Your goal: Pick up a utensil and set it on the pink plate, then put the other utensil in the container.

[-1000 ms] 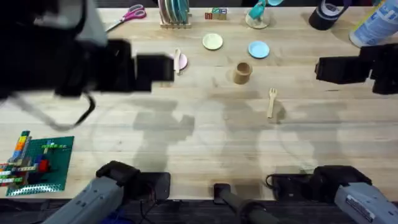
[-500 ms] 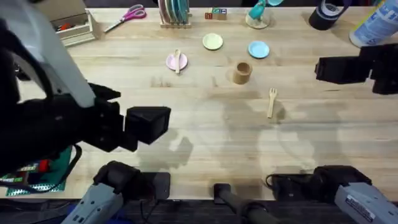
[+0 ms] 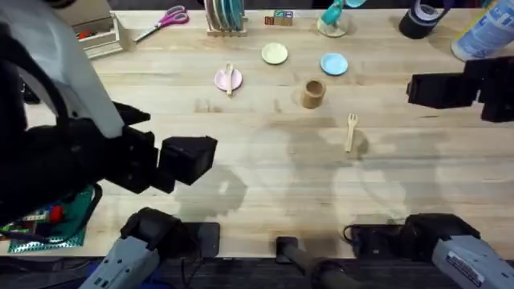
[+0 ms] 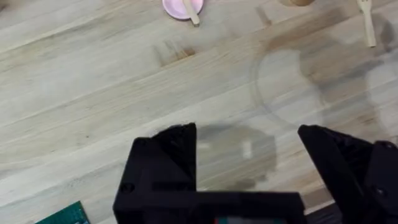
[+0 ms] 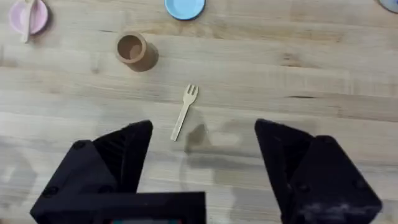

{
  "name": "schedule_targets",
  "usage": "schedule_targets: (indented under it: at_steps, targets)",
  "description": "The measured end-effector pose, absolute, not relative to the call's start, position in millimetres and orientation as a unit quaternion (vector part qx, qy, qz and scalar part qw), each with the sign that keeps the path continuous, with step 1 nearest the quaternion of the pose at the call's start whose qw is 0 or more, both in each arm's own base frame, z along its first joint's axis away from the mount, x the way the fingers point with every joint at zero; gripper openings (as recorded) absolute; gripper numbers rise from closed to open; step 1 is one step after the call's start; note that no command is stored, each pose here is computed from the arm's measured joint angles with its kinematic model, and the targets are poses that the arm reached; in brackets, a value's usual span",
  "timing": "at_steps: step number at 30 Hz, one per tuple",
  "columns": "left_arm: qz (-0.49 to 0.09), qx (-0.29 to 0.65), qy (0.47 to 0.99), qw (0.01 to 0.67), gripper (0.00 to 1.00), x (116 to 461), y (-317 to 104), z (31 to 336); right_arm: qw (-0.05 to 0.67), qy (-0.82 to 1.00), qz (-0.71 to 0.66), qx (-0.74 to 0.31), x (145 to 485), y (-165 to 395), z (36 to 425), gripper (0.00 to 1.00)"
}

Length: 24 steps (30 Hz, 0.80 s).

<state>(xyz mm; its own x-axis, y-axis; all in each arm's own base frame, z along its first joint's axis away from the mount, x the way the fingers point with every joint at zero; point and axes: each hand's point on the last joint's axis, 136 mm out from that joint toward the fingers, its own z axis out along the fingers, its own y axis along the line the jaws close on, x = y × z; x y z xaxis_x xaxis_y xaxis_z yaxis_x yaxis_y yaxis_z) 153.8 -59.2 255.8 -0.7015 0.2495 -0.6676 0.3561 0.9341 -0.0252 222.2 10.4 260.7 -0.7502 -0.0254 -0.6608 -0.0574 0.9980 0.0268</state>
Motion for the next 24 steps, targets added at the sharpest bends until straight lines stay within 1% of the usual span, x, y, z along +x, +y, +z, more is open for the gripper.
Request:
schedule_targets:
  at_steps: [10, 18, 24]
  targets:
    - [-0.064, 0.184, 0.907, 0.373, 0.995, 164.9, -60.3, 260.5, 0.353, 0.935, 0.023, -0.022, 222.2, 10.4, 260.7, 0.998]
    - [-0.061, 0.191, 0.909, 0.367, 0.995, 177.2, -64.4, 237.2, 0.33, 0.943, 0.025, -0.016, 213.3, 10.3, 253.1, 0.999]
    - [-0.061, 0.192, 0.905, 0.374, 0.996, 181.5, -65.8, 237.6, 0.317, 0.947, 0.037, 0.019, 209.0, 10.4, 249.4, 0.998]
